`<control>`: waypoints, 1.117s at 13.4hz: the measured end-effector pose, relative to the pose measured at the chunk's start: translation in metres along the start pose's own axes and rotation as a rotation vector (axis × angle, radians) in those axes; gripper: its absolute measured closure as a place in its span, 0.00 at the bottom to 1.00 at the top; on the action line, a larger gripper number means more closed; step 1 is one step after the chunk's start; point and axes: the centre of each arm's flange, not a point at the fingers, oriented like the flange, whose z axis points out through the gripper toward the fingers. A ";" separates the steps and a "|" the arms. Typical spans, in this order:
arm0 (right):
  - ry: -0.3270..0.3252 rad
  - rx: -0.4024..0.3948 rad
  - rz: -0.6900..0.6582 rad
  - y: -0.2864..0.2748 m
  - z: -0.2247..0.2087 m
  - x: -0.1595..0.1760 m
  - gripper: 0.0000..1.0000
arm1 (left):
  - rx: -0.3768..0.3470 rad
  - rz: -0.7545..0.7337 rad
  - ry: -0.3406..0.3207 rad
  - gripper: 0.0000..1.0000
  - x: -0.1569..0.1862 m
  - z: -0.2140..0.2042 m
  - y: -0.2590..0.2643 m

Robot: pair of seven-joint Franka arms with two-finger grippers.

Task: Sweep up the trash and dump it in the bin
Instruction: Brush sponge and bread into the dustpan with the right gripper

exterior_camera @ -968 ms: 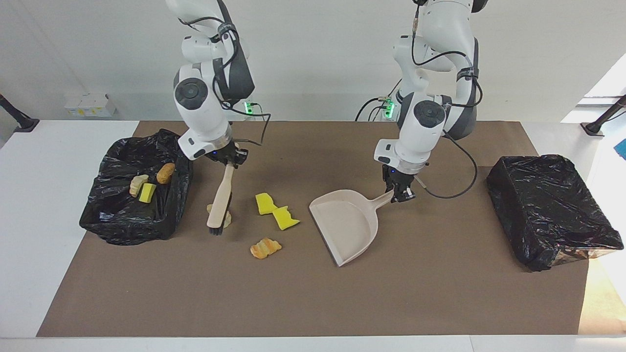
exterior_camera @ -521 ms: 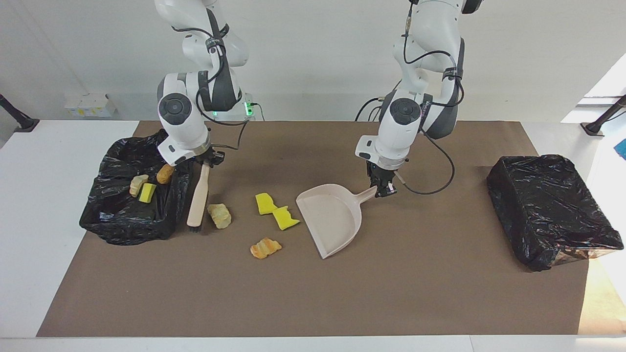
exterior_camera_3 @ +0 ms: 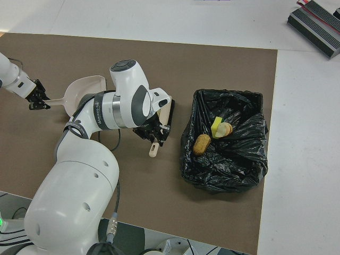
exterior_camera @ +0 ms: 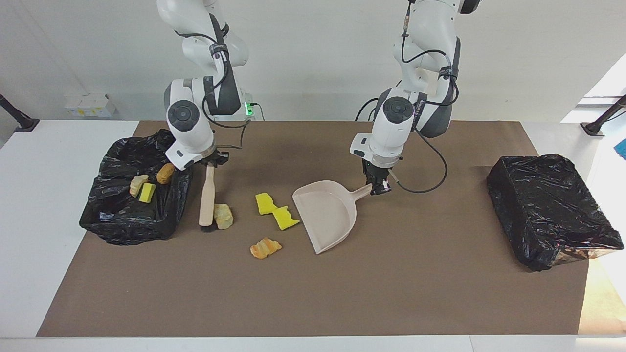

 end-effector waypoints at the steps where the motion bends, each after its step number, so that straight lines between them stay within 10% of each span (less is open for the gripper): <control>1: 0.002 -0.003 -0.033 -0.021 -0.001 0.002 0.74 | 0.000 0.005 0.000 0.69 0.002 0.000 0.002; 15: -0.051 0.091 -0.073 -0.195 -0.014 -0.023 0.74 | 0.006 0.023 0.003 0.69 0.019 0.002 0.023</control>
